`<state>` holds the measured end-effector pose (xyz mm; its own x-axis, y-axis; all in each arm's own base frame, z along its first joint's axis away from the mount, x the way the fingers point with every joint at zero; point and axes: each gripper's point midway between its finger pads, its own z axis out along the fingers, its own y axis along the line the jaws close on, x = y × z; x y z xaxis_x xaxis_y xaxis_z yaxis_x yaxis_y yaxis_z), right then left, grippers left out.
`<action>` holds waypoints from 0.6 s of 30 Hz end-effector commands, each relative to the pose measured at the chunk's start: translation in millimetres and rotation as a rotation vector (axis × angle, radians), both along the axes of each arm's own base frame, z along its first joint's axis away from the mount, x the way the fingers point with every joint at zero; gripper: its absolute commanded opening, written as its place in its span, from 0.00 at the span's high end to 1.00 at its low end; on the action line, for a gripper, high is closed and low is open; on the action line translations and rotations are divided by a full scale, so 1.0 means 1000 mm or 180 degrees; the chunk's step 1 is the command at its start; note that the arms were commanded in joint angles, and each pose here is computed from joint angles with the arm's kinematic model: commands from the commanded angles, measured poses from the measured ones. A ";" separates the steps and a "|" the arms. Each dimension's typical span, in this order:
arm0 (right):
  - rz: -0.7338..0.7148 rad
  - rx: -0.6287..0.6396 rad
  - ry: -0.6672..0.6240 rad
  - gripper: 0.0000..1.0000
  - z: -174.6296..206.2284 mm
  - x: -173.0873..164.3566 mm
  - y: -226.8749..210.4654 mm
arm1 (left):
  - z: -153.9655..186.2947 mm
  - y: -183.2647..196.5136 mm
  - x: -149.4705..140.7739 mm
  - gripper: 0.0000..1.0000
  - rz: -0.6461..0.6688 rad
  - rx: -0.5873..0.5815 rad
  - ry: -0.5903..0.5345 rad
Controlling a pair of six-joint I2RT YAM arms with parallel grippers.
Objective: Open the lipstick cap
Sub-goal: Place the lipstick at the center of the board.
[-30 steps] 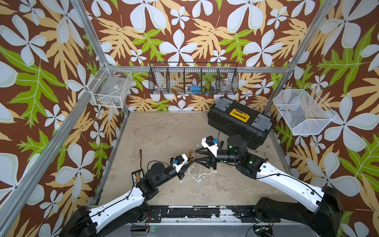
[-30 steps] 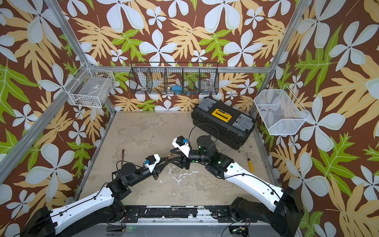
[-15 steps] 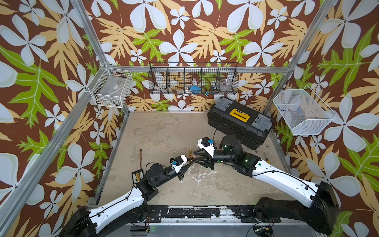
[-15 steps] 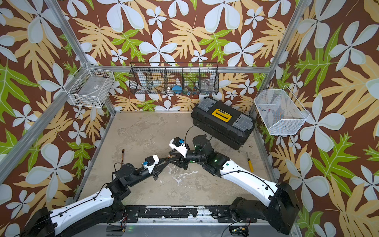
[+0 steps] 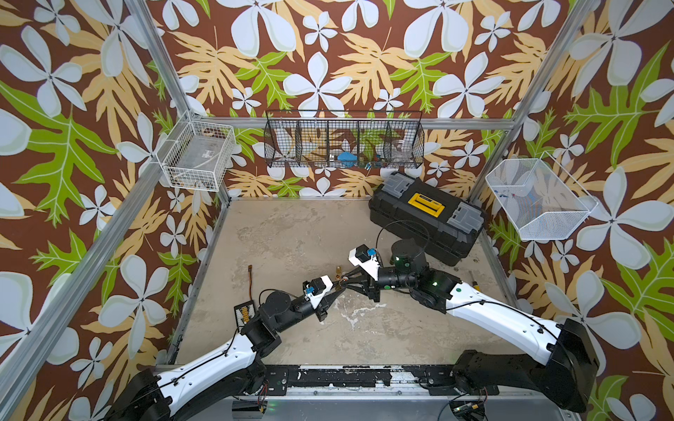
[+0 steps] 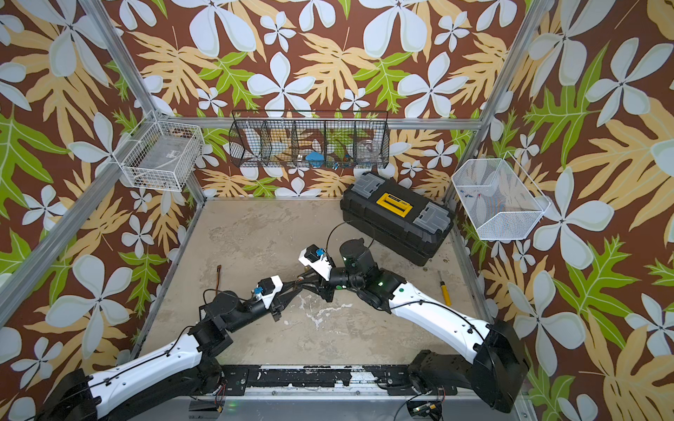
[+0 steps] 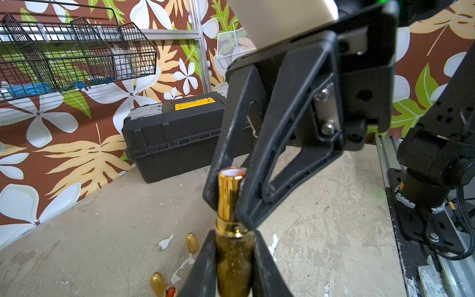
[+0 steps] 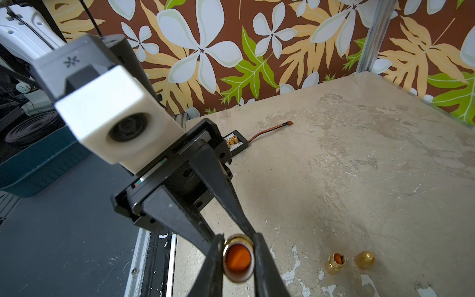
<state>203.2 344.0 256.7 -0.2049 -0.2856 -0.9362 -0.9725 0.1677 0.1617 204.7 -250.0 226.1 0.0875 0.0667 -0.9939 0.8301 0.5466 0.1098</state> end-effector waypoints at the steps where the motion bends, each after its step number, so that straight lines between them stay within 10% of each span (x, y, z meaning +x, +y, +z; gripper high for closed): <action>1: 0.0046 0.0069 -0.0008 0.81 0.007 -0.004 0.001 | 0.005 0.001 0.001 0.77 0.0024 -0.0050 -0.0035; 10: -0.0384 0.0028 -0.0180 0.81 0.008 0.015 -0.010 | 0.002 0.000 0.000 0.39 0.0012 -0.0023 0.0018; 18: -0.1552 -0.0287 -0.0381 0.82 -0.018 0.061 -0.054 | -0.011 0.003 0.009 0.35 0.0172 -0.0090 0.0406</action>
